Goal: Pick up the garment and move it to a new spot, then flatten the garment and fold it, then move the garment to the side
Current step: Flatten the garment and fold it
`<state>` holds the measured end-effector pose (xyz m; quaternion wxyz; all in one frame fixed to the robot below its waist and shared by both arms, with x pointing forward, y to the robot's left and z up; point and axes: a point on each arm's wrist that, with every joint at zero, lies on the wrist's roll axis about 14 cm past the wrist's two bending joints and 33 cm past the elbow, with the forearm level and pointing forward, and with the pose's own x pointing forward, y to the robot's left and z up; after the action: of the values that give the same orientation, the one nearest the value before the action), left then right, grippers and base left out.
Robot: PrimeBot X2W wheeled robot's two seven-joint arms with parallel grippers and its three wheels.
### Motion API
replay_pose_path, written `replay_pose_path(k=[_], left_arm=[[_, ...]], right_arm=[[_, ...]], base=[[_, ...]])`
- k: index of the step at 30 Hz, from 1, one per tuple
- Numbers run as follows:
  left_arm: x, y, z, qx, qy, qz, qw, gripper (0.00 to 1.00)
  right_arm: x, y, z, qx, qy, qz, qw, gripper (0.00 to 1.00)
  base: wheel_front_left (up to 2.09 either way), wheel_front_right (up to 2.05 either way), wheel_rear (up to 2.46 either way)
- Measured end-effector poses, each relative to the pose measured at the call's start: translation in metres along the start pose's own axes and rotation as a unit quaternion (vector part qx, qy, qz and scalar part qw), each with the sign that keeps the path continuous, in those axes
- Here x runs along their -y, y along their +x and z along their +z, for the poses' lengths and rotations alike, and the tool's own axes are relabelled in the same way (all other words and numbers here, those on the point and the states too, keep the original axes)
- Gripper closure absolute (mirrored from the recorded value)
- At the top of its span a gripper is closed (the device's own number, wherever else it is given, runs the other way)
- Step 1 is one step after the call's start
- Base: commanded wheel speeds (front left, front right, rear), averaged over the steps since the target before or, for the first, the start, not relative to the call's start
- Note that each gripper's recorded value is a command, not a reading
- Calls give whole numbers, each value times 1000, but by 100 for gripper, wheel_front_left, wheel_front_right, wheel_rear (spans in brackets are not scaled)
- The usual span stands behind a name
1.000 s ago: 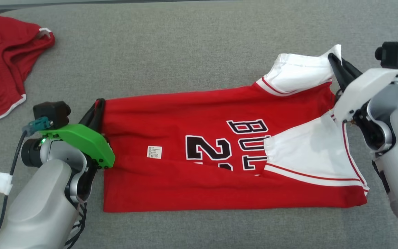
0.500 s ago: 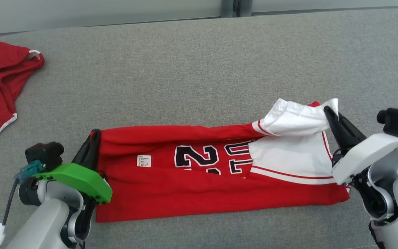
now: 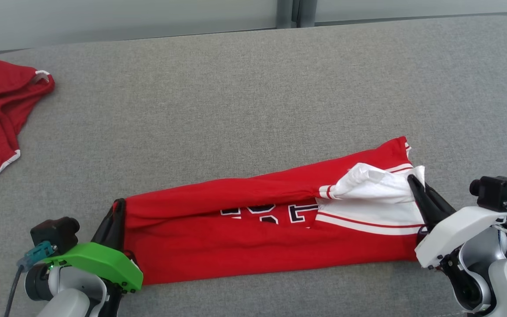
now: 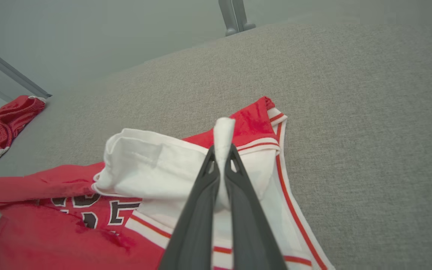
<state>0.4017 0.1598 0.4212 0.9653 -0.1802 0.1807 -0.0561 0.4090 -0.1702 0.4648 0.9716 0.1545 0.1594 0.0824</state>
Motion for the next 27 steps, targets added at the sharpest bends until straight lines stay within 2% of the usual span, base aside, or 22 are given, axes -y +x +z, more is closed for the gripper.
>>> replay_pose_path(k=[7, 8, 9, 10, 11, 12, 16, 21, 27], left_arm=[[-1, -5, -12, -12, -6, 6, 1000, 100], [-2, -7, -15, -15, -6, 7, 1000, 100], [-2, -8, -17, -17, -7, 8, 1000, 65], [-2, -9, -18, -18, -9, 9, 1000, 18], [-3, -10, -18, -18, -10, 10, 1000, 0], [-3, -11, -19, -19, -13, 11, 1000, 0], [-3, -17, -23, -22, -22, 15, 999, 0], [-3, -25, -23, -14, -33, 20, 999, 0], [3, -29, -3, 27, -23, 19, 999, 0]], right_arm=[[2, -2, -14, -16, -25, -2, 1000, 100], [1, -4, -16, -17, -31, -1, 999, 90], [0, -4, -18, -19, -37, 3, 999, 75], [-2, -5, -18, -18, -40, 6, 999, 56], [-3, -5, -19, -17, -44, 8, 999, 17], [-3, -6, -20, -18, -50, 10, 999, 0], [1, -13, -27, -24, -72, 8, 997, 0], [7, -22, -30, -24, -74, 0, 997, 0], [22, -34, -23, -8, -73, -26, 997, 0]], base=[[0, 0, 0], [0, 0, 0], [0, 0, 0], [0, 0, 0], [0, 0, 0], [0, 0, 0], [0, 0, 0], [0, 0, 0], [0, 0, 0]])
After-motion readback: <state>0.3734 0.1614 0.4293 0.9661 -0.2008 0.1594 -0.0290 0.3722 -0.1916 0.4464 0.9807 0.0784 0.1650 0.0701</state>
